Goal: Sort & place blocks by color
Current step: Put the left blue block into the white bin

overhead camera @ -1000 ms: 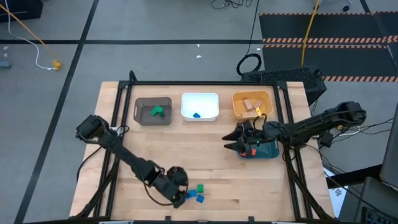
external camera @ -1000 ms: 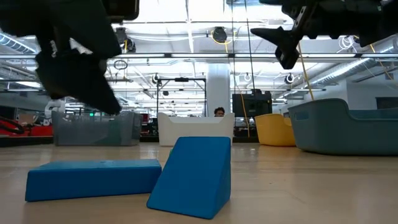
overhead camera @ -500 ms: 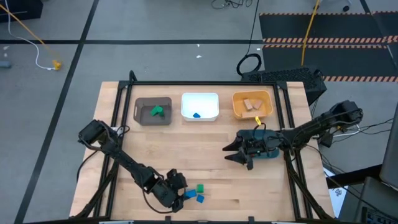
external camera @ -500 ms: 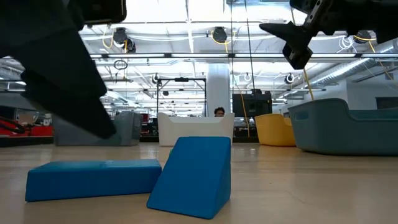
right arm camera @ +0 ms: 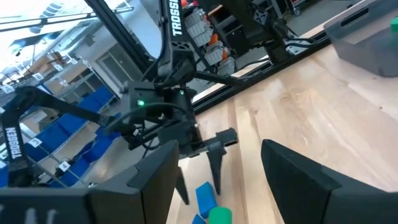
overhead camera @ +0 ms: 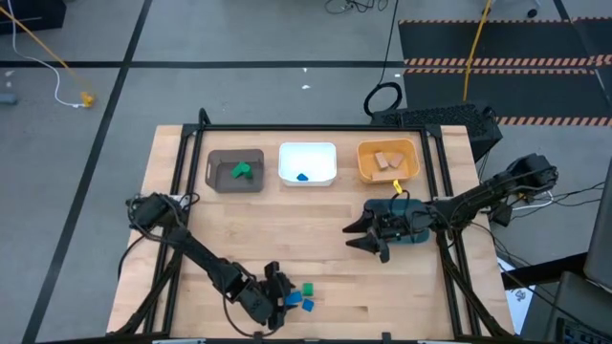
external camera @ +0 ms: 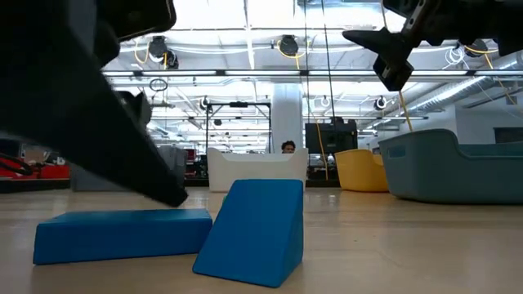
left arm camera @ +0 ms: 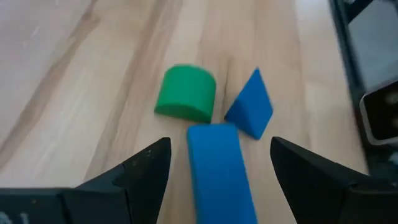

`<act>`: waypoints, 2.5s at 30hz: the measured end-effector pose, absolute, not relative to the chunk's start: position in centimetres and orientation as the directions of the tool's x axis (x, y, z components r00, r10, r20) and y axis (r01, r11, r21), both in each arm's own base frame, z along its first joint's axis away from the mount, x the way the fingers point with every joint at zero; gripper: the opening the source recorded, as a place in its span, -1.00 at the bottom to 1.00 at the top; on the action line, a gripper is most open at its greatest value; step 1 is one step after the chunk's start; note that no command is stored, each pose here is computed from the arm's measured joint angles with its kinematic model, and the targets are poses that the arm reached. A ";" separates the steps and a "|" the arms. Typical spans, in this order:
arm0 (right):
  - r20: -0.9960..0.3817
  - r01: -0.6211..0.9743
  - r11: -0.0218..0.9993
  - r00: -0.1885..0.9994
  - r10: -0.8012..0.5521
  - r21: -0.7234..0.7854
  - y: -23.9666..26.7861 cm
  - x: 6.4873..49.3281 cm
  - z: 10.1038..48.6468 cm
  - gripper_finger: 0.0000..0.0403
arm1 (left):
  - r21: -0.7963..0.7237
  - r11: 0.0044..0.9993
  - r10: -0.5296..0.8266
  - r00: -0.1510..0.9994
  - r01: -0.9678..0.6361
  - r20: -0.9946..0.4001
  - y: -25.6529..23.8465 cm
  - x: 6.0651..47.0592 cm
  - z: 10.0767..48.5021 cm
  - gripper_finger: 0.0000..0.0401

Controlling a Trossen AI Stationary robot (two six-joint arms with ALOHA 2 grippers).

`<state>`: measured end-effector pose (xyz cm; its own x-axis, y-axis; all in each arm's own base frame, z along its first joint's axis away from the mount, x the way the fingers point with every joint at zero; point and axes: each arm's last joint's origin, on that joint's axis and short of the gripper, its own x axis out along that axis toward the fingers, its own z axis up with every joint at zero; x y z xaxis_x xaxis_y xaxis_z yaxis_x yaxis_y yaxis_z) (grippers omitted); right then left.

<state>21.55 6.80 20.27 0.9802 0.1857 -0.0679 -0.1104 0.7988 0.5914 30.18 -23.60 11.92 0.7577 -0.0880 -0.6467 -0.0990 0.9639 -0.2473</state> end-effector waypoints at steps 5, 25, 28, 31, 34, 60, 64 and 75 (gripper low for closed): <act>-0.070 -0.109 0.799 0.980 0.185 0.591 6.8 21.5 20.2 0.11 | -0.188 0.980 -0.082 0.739 -0.061 -0.669 -24.6 30.7 10.5 0.36; -0.086 -0.081 0.813 0.983 0.159 0.577 6.7 21.5 20.1 0.11 | -0.058 0.994 0.011 0.609 -0.095 -0.793 -24.1 31.4 9.5 -0.18; -0.086 -0.083 0.817 0.983 0.159 0.571 6.7 21.5 20.1 0.11 | -0.067 0.993 0.003 0.598 -0.096 -0.801 -23.8 31.6 9.5 -0.35; -0.086 -0.082 0.813 0.983 0.159 0.576 6.7 21.5 20.1 0.11 | -0.081 0.993 -0.013 0.590 -0.089 -0.807 -23.3 31.8 9.8 -0.35; -0.086 -0.082 0.807 0.983 0.162 0.585 6.7 21.5 20.1 0.11 | -0.071 0.996 -0.022 0.583 -0.061 -0.812 -22.8 32.0 10.4 -0.35; -0.081 -0.092 0.837 0.984 0.160 0.540 6.7 21.5 20.1 0.11 | 0.065 0.921 0.288 0.559 -0.385 -0.777 -7.8 35.2 18.5 -0.32; -0.078 -0.092 0.840 0.984 0.158 0.534 6.7 21.6 20.2 0.11 | 0.112 0.885 0.388 0.582 -0.452 -0.715 -4.2 36.1 19.7 -0.33; -0.088 -0.017 0.849 0.993 0.075 0.528 6.3 21.6 20.1 0.11 | 0.110 0.771 0.566 0.595 -0.627 -0.571 6.1 37.5 21.1 -0.33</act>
